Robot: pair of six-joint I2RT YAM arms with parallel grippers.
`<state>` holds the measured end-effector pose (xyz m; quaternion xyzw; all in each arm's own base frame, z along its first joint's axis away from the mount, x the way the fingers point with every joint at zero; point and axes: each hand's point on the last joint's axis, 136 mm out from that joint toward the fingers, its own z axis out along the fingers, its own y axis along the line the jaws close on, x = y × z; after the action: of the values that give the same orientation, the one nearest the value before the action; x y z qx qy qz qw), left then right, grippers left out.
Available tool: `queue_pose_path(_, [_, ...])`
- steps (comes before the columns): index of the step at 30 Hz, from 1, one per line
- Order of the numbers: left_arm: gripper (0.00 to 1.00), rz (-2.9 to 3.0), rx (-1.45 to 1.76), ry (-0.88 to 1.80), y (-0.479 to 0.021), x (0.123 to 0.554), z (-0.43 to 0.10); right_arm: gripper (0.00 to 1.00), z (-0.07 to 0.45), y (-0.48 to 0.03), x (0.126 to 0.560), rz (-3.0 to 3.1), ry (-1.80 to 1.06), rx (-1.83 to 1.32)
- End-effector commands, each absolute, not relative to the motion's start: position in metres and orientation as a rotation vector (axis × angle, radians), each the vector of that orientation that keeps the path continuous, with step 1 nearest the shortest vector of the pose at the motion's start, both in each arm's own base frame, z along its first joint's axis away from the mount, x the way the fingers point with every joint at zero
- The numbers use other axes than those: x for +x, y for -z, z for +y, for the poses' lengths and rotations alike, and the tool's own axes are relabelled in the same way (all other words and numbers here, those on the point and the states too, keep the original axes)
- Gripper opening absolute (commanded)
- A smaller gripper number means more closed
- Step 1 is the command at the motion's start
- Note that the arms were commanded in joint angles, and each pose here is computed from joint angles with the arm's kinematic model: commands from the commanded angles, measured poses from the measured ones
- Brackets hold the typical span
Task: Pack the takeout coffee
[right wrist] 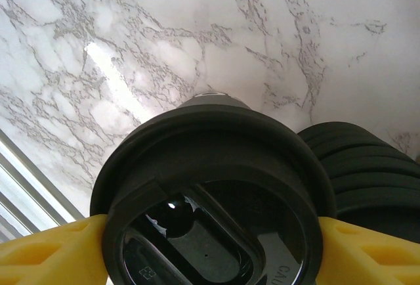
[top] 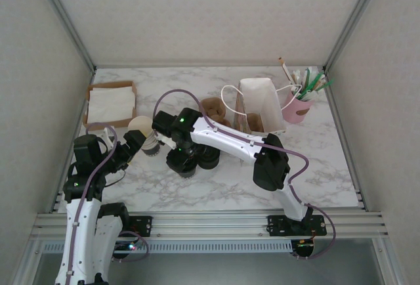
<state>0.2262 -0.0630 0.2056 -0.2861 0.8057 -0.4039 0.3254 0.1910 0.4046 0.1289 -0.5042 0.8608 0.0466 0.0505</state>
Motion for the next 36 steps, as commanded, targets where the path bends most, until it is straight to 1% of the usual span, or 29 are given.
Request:
queue_pose_path(1, [1.0,2.084,-0.711,1.047,-0.22,0.228,-0.061,0.74,0.403,-0.138,0.194,2.623,-0.138,-1.506])
queue_pose_path(4, [1.0,2.081,-0.709,1.048,-0.221,0.228,-0.061,0.73,0.403,-0.14,0.194,2.623,-0.139,-1.497])
queue_pose_path(23, [1.0,2.07,-0.671,1.029,-0.236,0.231,-0.061,0.72,0.4,-0.152,0.185,2.635,-0.212,-1.456])
queue_pose_path(36, [1.0,2.071,-0.584,0.962,-0.267,0.237,-0.059,0.72,0.386,-0.176,0.171,2.63,-0.318,-1.365])
